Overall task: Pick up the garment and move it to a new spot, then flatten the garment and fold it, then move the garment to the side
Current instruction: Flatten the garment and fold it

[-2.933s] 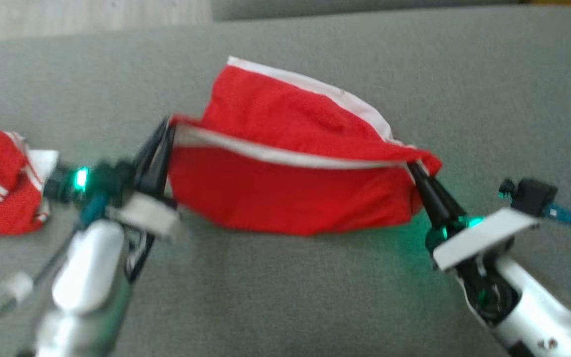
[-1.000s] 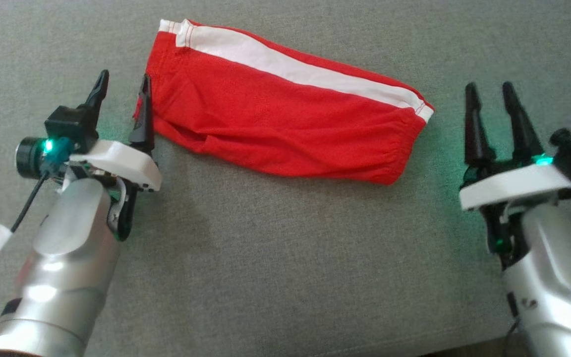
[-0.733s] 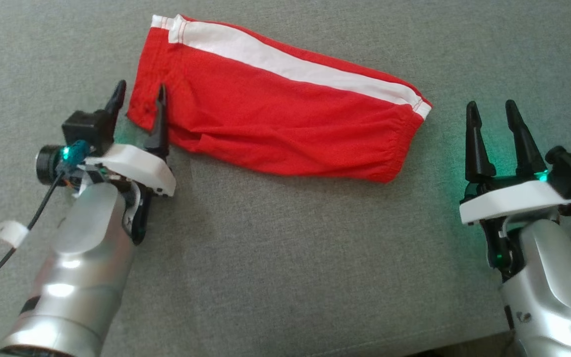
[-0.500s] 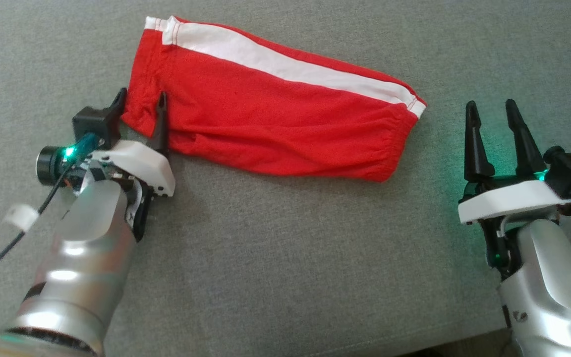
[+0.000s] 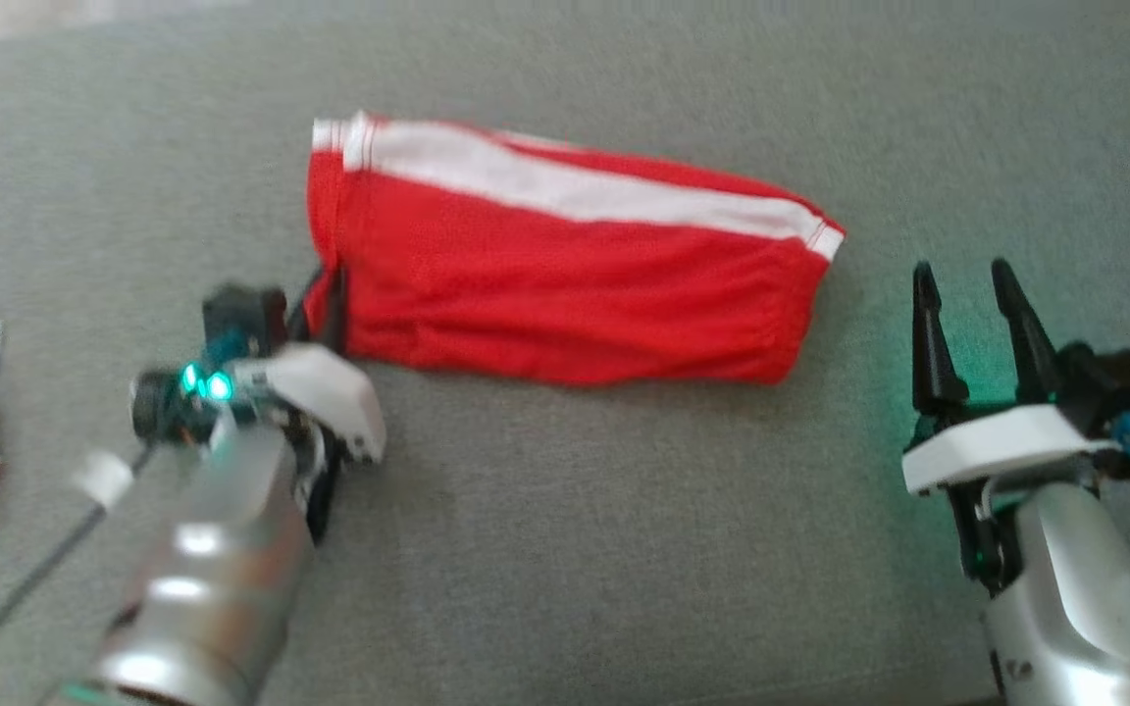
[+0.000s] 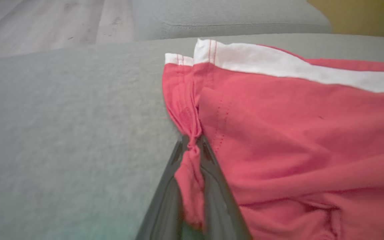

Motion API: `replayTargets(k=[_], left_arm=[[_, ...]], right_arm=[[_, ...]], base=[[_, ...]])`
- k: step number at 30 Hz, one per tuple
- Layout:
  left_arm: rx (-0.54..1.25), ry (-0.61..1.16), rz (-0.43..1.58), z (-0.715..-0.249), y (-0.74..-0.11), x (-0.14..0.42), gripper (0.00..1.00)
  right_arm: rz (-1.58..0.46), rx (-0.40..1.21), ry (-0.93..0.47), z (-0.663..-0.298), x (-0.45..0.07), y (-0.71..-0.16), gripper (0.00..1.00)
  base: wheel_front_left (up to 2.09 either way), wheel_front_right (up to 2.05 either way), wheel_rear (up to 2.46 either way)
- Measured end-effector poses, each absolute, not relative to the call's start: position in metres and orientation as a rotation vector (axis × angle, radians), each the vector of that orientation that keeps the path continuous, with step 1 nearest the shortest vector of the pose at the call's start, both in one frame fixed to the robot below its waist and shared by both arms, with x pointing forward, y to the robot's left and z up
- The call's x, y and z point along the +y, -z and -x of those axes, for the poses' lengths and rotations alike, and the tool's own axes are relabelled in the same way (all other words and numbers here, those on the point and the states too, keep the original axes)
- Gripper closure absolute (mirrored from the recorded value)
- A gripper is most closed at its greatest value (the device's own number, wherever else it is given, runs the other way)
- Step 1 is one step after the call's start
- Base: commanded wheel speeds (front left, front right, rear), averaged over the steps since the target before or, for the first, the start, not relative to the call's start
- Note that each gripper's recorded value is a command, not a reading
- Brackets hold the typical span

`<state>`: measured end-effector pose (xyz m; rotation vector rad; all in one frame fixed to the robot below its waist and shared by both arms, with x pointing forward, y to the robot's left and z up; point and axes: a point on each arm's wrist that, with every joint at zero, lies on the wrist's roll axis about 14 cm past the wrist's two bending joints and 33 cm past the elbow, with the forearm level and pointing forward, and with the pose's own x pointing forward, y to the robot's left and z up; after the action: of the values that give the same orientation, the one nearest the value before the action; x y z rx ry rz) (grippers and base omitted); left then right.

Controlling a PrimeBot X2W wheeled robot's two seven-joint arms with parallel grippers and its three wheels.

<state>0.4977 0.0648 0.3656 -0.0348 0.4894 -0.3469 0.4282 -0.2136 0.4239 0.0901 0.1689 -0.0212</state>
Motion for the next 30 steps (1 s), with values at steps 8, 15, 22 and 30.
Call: replayTargets(k=[8, 15, 22, 30], left_arm=[[0.445, 0.204, 0.136, -0.440, -0.374, 0.094, 1.00], [0.428, 0.108, 0.173, -0.390, -0.370, 0.121, 1.00], [0.340, 0.060, 0.157, -0.388, -0.391, 0.138, 0.00], [0.384, 0.027, 0.143, -0.361, -0.374, 0.152, 0.00]], right_arm=[[-0.101, 0.169, -0.029, -0.412, -0.192, -0.428, 0.00], [-0.103, 0.175, -0.124, -0.409, -0.158, -0.429, 0.00], [-0.137, 0.168, -0.265, -0.417, -0.106, -0.433, 0.00], [-0.128, 0.299, -0.320, -0.422, -0.082, -0.394, 0.00]], base=[[0.00, 0.00, 0.00], [0.00, 0.00, 0.00], [0.00, 0.00, 0.00], [0.00, 0.00, 0.00]])
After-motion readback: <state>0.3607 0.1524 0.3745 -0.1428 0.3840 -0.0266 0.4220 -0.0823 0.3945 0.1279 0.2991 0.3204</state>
